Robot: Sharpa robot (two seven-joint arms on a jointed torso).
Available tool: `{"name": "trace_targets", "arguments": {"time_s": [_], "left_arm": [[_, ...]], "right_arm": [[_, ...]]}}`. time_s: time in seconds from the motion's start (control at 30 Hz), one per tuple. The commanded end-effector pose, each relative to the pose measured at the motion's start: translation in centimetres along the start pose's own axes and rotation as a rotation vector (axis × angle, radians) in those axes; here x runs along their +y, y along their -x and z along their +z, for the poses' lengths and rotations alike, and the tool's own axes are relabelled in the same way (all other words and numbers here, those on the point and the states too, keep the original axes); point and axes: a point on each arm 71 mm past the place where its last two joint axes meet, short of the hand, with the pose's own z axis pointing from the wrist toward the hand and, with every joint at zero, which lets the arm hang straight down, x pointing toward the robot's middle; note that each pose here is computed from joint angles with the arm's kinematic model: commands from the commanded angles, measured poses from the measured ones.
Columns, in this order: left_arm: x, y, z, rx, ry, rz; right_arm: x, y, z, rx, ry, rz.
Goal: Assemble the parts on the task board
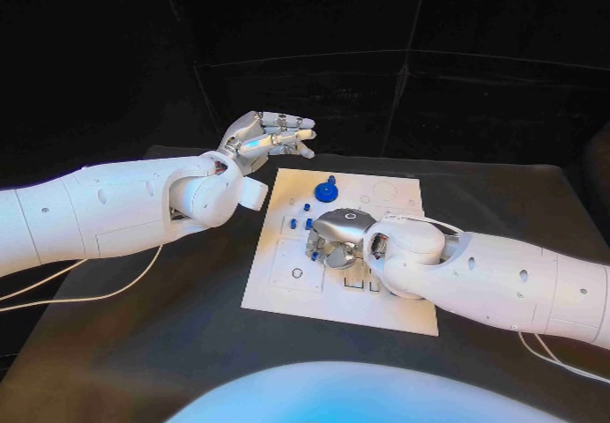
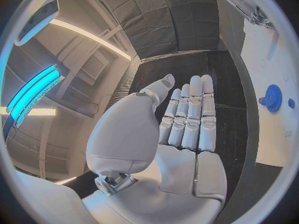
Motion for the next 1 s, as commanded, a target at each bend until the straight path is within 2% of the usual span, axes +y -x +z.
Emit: {"name": "trace_targets", "arguments": {"time_s": [0.03, 0.33, 0.6, 0.7, 0.83, 1.0], "left_arm": [[-0.19, -0.14, 0.05, 0.012, -0.009, -0.009], [-0.2, -0.12, 0.04, 0.012, -0.008, -0.009], [-0.2, -0.09, 0.04, 0.012, -0.006, -0.009], [-0.2, -0.04, 0.03, 0.012, -0.005, -0.009], [-0.2, 0.07, 0.0, 0.01, -0.004, -0.008], [-0.2, 0.15, -0.01, 0.009, -0.004, -0.007]], "right_arm": [[-0.2, -0.3, 0.0, 0.025, -0.014, -0.016], [-0.2, -0.1, 0.0, 0.001, -0.009, -0.014], [-0.3, 0.3, -0.4, -0.06, 0.003, -0.001], [-0.5, 0.5, -1.1, -0.088, 0.006, 0.008], [-0.9, 0.8, -2.6, -0.134, 0.006, 0.029], [-2.0, 1.7, -4.5, -0.168, -0.028, 0.075]]}}
